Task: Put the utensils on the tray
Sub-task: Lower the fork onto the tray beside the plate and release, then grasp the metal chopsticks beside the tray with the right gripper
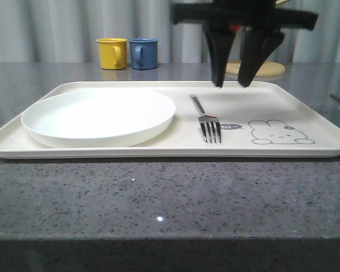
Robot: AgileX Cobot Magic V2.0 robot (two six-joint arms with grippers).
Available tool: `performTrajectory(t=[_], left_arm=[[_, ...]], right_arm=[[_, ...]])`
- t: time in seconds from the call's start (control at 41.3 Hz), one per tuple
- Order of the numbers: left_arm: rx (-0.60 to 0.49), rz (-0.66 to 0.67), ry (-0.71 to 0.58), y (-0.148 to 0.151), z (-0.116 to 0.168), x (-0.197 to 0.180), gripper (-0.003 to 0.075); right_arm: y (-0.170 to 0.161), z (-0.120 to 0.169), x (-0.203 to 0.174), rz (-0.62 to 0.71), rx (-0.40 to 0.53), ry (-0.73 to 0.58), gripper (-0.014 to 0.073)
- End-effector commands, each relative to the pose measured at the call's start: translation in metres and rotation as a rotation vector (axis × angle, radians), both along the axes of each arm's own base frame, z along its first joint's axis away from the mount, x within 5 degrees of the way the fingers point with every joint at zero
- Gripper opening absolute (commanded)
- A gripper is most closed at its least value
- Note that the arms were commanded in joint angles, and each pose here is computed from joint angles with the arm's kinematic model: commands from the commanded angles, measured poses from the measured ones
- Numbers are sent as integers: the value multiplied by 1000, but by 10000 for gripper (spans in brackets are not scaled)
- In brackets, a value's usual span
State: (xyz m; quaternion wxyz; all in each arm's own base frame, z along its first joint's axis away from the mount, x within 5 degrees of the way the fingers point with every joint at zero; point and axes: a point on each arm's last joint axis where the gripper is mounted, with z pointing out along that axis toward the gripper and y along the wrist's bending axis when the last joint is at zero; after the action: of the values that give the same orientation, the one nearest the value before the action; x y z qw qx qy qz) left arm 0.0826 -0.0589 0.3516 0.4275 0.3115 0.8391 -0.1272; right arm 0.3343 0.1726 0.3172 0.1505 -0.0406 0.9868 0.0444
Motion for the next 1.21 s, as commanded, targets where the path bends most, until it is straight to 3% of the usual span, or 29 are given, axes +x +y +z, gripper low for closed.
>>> performTrajectory(t=[0.0,0.194,0.387,0.532,1.185], left_arm=[[-64,1,-72,-2,13,2,365],[-64,1,-72,-2,13,2,365],[-64,1,-72,-2,13,2,365],[-64,1,-72,-2,13,2,365],[-64,1,-72,-2,13,2,365]], right_arm=[[-31,47,-22,-4,-105,-120,328],[-88,56,-32,-110,-140,-126,328],[-145,33,-29,-174,-101,-14,328],[-169,14,-23,-194,-43,35,328],[-178,-34,5,-192,-62,164,328]])
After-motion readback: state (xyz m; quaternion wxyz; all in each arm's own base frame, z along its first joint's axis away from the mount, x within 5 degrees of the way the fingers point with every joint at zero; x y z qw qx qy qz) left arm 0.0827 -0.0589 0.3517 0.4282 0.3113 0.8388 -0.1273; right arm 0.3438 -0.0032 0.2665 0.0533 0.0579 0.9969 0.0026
